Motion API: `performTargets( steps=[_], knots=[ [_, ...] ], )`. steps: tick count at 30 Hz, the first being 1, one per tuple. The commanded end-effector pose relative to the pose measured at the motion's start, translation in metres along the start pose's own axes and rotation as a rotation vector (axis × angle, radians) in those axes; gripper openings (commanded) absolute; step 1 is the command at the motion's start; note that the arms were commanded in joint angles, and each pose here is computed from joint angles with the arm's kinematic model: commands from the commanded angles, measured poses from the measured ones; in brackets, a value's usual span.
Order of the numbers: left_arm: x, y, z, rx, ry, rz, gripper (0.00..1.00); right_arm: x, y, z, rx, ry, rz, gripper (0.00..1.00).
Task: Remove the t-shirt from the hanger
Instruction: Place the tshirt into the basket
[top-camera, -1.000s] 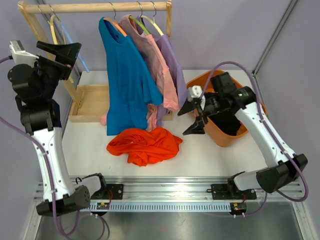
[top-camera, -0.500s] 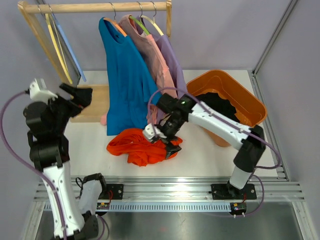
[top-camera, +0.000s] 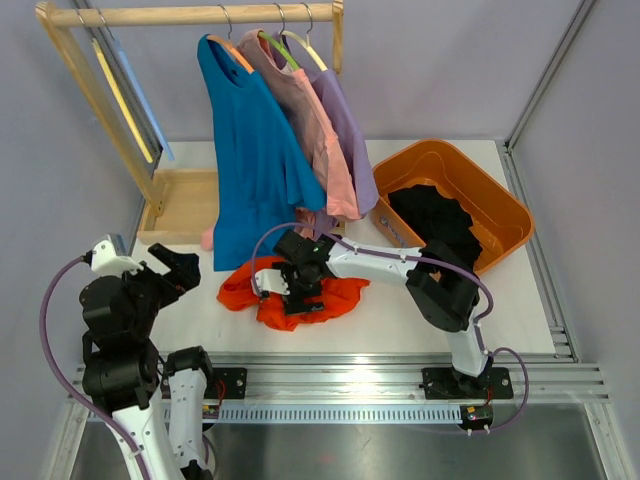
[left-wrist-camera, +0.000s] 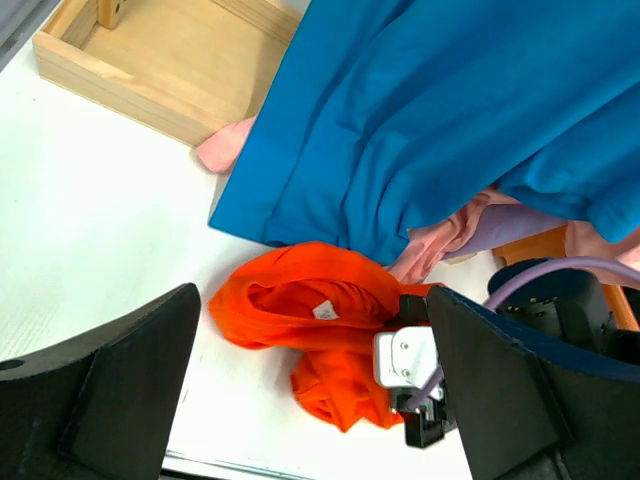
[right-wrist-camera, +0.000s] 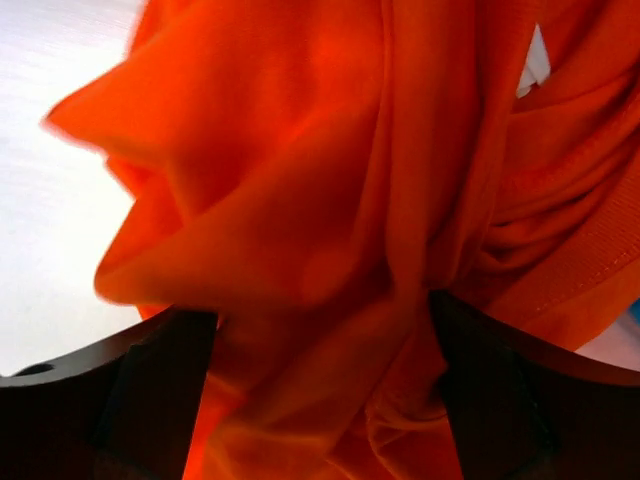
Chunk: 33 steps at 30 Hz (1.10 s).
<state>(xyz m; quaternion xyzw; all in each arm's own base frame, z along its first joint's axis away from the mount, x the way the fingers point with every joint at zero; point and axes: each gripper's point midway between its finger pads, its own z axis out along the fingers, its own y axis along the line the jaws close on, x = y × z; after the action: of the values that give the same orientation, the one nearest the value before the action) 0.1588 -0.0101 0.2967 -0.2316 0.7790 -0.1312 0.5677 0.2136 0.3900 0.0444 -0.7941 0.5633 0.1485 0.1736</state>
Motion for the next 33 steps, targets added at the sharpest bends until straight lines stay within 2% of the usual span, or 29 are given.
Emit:
performTargets(
  steps=[1, 3, 4, 5, 6, 7, 8, 11, 12, 13, 14, 15, 16, 19, 21, 25, 29, 33],
  knots=[
    [-0.008, 0.005, 0.003, -0.018, -0.044, 0.037, 0.99, 0.024, -0.017, 0.018, 0.139, 0.066, 0.111, 0.88],
    [-0.013, 0.000, 0.005, 0.008, -0.063, 0.038, 0.99, 0.029, -0.006, 0.022, 0.101, 0.075, 0.143, 0.77],
    [-0.014, -0.002, 0.006, 0.016, -0.068, 0.036, 0.99, 0.026, 0.002, 0.025, 0.058, 0.056, 0.173, 0.57],
    [-0.014, -0.005, 0.008, 0.038, -0.064, 0.035, 0.99, 0.024, 0.007, 0.023, 0.039, 0.048, 0.191, 0.44],
    [-0.017, -0.008, 0.009, 0.052, -0.074, 0.037, 0.99, 0.026, 0.015, 0.020, 0.007, 0.052, 0.214, 0.26],
    [-0.017, -0.010, 0.010, 0.063, -0.075, 0.037, 0.99, 0.014, 0.022, 0.008, -0.025, -0.006, 0.224, 0.05],
    [-0.016, -0.014, 0.011, 0.085, -0.063, 0.037, 0.99, 0.010, 0.023, -0.001, -0.040, -0.037, 0.231, 0.01],
    [-0.013, -0.023, 0.014, 0.141, -0.049, 0.032, 0.99, -0.019, 0.035, -0.057, -0.107, -0.181, 0.172, 0.00],
    [-0.015, -0.026, 0.015, 0.157, -0.052, 0.030, 0.99, -0.016, 0.050, -0.079, -0.202, -0.221, 0.139, 0.00],
    [-0.014, -0.028, 0.016, 0.169, -0.048, 0.028, 0.99, -0.030, 0.048, -0.115, -0.187, -0.296, 0.088, 0.00],
    [-0.013, -0.031, 0.017, 0.188, -0.044, 0.019, 0.99, -0.026, 0.061, -0.136, -0.238, -0.312, 0.091, 0.00],
    [-0.012, -0.031, 0.019, 0.190, -0.044, 0.013, 0.99, -0.025, 0.056, -0.160, -0.235, -0.384, 0.105, 0.00],
    [-0.012, -0.031, 0.019, 0.195, -0.046, 0.010, 0.99, -0.032, 0.052, -0.190, -0.182, -0.436, 0.046, 0.00],
    [-0.011, -0.032, 0.023, 0.205, -0.045, -0.009, 0.99, -0.024, 0.043, -0.248, -0.091, -0.502, 0.077, 0.00],
    [-0.011, -0.033, 0.025, 0.212, -0.044, -0.019, 0.99, -0.021, 0.044, -0.274, -0.059, -0.538, 0.122, 0.00],
    [-0.009, -0.034, 0.029, 0.221, -0.034, -0.024, 0.99, -0.002, 0.018, -0.342, 0.154, -0.629, 0.220, 0.00],
    [-0.016, -0.040, 0.031, 0.241, -0.034, -0.018, 0.99, 0.058, -0.027, -0.413, 0.454, -0.667, 0.383, 0.00],
    [-0.022, -0.045, 0.035, 0.263, -0.035, -0.008, 0.99, 0.110, -0.055, -0.451, 0.649, -0.649, 0.547, 0.00]
  ],
)
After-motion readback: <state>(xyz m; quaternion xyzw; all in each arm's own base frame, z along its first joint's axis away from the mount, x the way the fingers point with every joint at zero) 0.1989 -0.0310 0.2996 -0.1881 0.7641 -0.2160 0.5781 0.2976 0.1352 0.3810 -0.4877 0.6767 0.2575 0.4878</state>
